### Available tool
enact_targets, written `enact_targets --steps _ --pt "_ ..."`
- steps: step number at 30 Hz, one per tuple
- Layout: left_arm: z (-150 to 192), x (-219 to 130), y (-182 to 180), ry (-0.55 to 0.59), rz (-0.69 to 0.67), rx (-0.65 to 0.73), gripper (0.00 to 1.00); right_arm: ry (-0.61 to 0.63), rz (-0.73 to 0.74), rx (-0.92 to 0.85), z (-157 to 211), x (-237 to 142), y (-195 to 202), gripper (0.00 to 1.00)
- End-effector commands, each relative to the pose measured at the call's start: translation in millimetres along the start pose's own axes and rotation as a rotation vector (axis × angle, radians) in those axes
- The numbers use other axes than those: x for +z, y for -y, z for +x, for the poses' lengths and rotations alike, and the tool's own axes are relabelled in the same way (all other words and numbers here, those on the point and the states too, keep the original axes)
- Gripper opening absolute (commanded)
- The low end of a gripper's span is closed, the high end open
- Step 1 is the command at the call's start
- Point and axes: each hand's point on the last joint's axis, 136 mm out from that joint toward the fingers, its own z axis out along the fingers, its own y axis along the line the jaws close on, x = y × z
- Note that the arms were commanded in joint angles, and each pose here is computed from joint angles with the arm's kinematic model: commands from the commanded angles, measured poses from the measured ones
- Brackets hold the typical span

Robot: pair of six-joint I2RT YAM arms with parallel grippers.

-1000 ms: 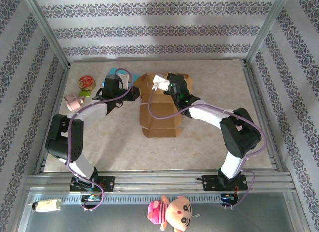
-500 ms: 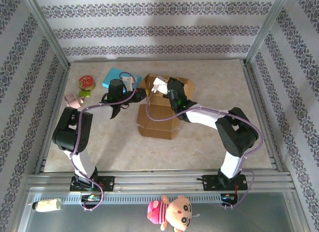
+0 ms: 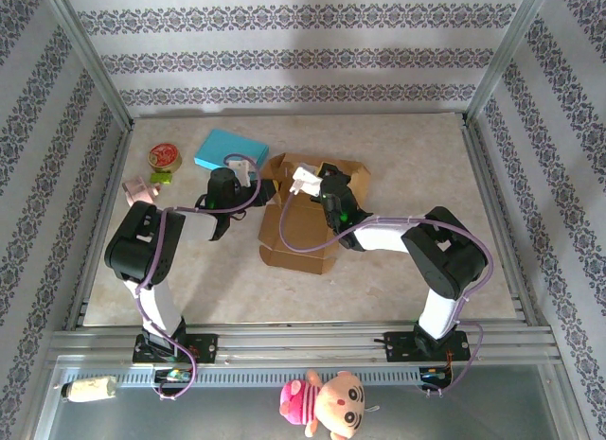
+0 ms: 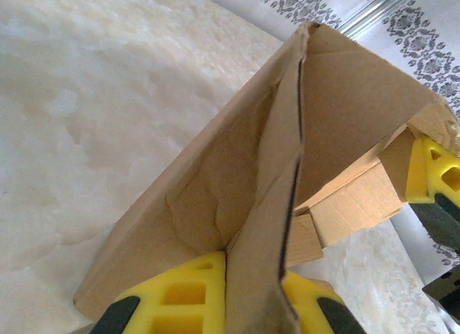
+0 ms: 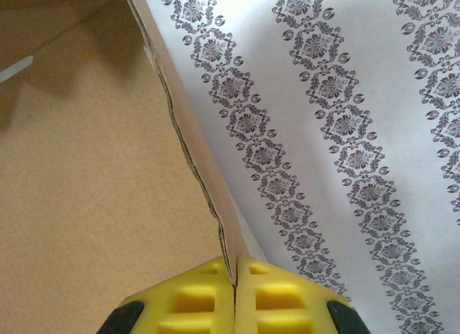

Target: Fold the paper box

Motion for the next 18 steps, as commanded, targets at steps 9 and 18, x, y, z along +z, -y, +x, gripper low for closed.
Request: enact_targets --steps 9,18 --pt "24 5 42 -0.034 0.26 -0.162 0.0 -0.005 -0.089 -0.031 0 -1 -40 0.02" --pt "63 7 -1 -0.14 -0.089 0.108 0.35 -0.008 -0.103 -0.06 8 -6 -44 0.03"
